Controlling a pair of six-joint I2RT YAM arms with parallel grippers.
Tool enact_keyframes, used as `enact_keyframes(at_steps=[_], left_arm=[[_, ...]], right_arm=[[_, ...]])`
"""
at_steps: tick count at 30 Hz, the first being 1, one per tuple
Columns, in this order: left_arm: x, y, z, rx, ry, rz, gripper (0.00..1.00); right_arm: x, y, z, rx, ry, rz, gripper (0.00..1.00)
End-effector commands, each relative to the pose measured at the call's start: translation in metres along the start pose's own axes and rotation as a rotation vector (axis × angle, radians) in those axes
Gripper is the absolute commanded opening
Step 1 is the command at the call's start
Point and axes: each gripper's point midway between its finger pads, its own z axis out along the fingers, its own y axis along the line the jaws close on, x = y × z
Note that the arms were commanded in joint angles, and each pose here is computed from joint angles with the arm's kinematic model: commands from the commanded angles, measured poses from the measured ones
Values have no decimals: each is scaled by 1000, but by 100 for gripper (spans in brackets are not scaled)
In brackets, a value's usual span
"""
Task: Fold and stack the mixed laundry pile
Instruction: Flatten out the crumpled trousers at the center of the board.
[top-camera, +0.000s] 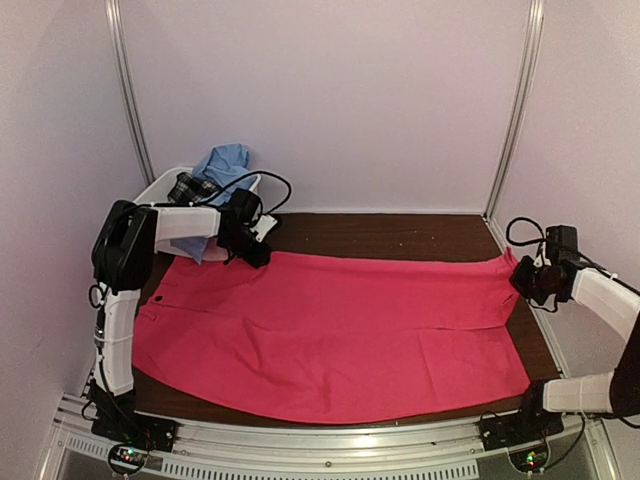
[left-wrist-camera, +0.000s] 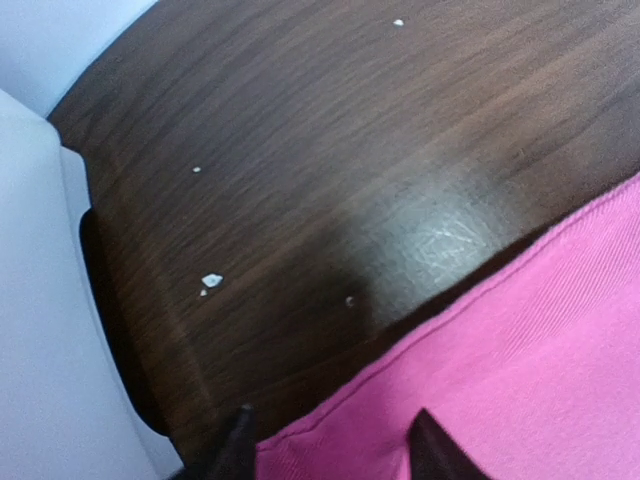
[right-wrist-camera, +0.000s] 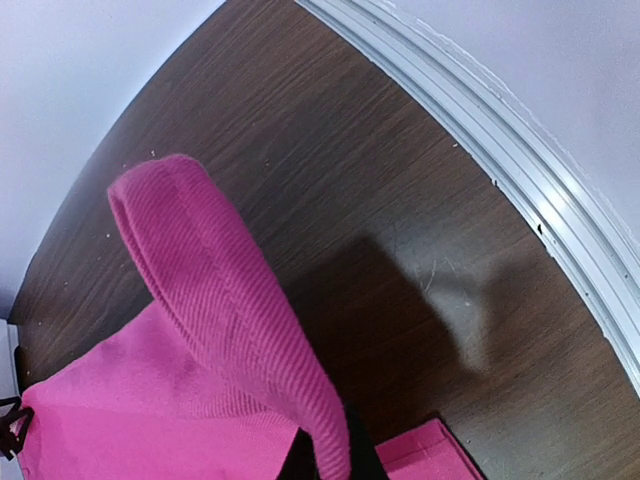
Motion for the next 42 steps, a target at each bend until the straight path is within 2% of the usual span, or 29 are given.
enact_keyframes(at_steps=[1, 3, 4, 6, 7, 8, 11, 15, 21, 26, 34, 39, 42], left_arm=[[-30, 20, -33, -103, -120, -66, 76], [-40, 14, -52, -112, -165, -65, 91], [-45, 9, -63, -111, -185, -62, 97], [-49, -6, -83, -106, -206, -43, 98], [-49, -13, -93, -100, -216, -28, 98], [-48, -26, -101, -92, -222, -4, 98], [-36, -68, -119, -61, -218, 60, 98], [-9, -102, -122, 65, -208, 22, 98], [14, -109, -121, 87, -184, -66, 98], [15, -99, -124, 39, -179, -121, 97], [22, -73, -129, -10, -164, -288, 98], [43, -39, -138, -74, -139, -434, 98], [62, -23, -144, -114, -120, -519, 98]], right_arm=[[-26, -16, 19, 81, -89, 5, 2], [-34, -15, 27, 91, -94, -11, 20], [-38, -14, 31, 96, -93, -19, 35], [-45, -9, 33, 96, -81, -45, 82], [-46, -4, 32, 79, -69, -60, 97], [-47, 5, 29, 43, -62, -79, 99], [-39, 37, 13, -116, -44, -161, 100], [11, 71, 0, -245, 122, -236, 100], [111, 88, 2, -326, 362, -198, 100], [153, 72, 9, -301, 471, -128, 100], [164, 17, 37, -53, 526, 10, 100], [134, -29, 50, 81, 462, 149, 100], [106, -42, 53, 99, 390, 203, 100]])
